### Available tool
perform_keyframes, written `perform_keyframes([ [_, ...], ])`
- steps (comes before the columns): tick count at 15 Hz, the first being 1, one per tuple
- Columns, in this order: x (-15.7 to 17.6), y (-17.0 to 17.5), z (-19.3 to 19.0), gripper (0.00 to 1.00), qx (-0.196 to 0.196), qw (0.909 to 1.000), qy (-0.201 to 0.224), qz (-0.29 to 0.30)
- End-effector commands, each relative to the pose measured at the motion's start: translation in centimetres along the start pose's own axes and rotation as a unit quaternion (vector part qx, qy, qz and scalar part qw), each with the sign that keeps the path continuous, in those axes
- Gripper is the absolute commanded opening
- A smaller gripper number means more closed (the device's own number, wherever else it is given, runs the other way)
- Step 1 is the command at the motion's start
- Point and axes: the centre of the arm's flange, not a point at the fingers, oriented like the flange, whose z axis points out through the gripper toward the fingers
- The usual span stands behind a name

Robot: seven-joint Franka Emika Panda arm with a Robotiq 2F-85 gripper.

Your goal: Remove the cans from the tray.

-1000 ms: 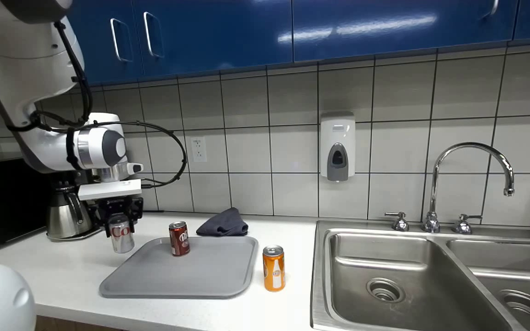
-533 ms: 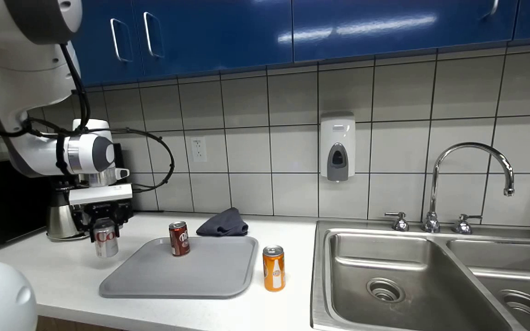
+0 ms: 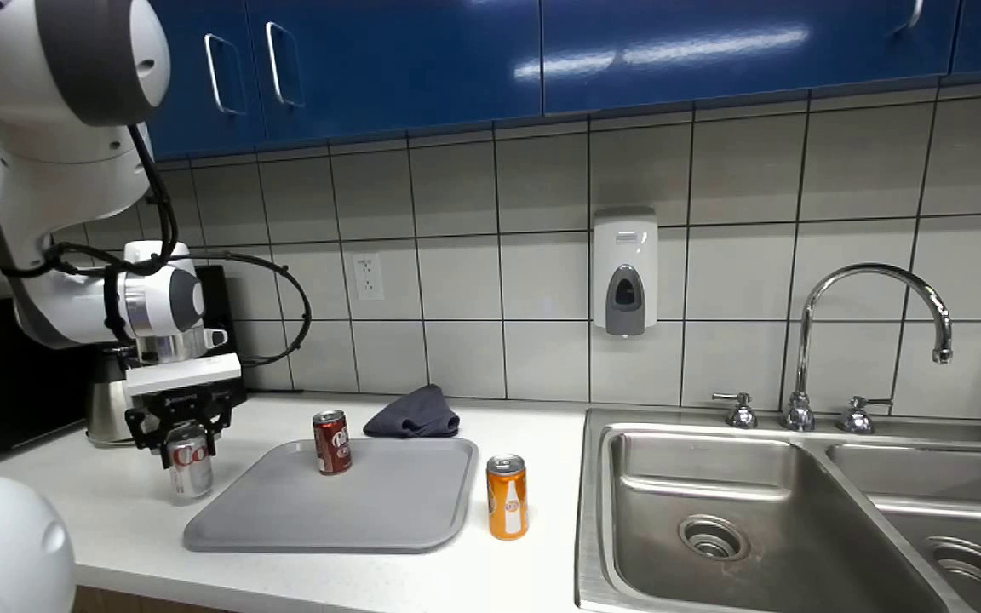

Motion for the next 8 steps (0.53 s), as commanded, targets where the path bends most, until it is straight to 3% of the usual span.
perform_keyframes([
  [1,1.55,0.51,-0.25,0.38,-0.012,0.9995,-0.023,-0.017],
  [8,1.87,0.36,0.1,0.38,-0.012,0.999,-0.034,-0.025],
])
